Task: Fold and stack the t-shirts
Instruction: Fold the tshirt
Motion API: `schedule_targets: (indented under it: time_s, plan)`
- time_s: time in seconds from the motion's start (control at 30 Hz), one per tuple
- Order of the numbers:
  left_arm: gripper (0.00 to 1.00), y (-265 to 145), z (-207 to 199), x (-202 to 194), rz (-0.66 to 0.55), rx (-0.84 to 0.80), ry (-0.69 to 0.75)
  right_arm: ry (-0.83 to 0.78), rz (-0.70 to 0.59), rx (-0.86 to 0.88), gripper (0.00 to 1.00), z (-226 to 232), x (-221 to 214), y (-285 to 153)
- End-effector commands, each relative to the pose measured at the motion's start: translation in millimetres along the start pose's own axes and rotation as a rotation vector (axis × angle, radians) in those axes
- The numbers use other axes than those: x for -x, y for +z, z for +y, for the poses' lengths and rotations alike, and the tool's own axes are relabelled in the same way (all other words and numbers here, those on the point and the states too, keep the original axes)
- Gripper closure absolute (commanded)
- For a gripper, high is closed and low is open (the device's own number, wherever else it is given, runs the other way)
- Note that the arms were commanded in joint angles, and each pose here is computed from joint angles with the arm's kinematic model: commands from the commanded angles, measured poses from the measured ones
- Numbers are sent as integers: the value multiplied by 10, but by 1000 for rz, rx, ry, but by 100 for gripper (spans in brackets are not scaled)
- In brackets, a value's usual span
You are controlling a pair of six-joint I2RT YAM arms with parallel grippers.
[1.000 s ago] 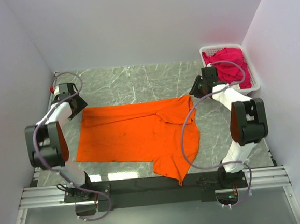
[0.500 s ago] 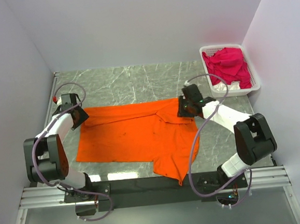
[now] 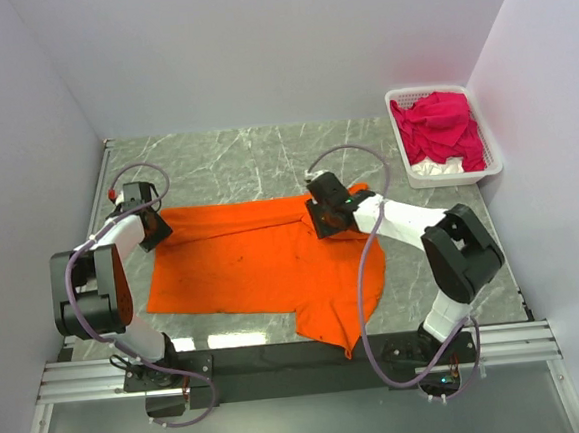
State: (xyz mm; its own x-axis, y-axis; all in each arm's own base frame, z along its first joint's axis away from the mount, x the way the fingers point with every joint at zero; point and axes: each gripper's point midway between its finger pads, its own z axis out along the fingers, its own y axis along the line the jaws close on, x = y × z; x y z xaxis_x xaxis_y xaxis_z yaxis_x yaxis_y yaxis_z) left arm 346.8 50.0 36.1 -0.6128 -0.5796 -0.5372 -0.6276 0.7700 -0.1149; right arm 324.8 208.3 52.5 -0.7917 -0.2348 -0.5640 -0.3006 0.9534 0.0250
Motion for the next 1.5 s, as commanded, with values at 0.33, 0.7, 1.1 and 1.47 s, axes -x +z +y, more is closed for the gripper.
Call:
schedule_targets:
  time_s: [0.33,0.7,1.1,1.47]
  plan:
    - [82,16,-44,101,-26,-1,36,-189,-29,-159,58,140,277,210]
    - [91,17,-63,126,-31,-3,37,-210,0,-137,85,182,187,178]
    - [91,81,-41,68,-7,11,41,-112,48,124,100,642,279,-261]
    - [90,38,-26,100,-24,16,41,-37,76,15,69,322,195,-48]
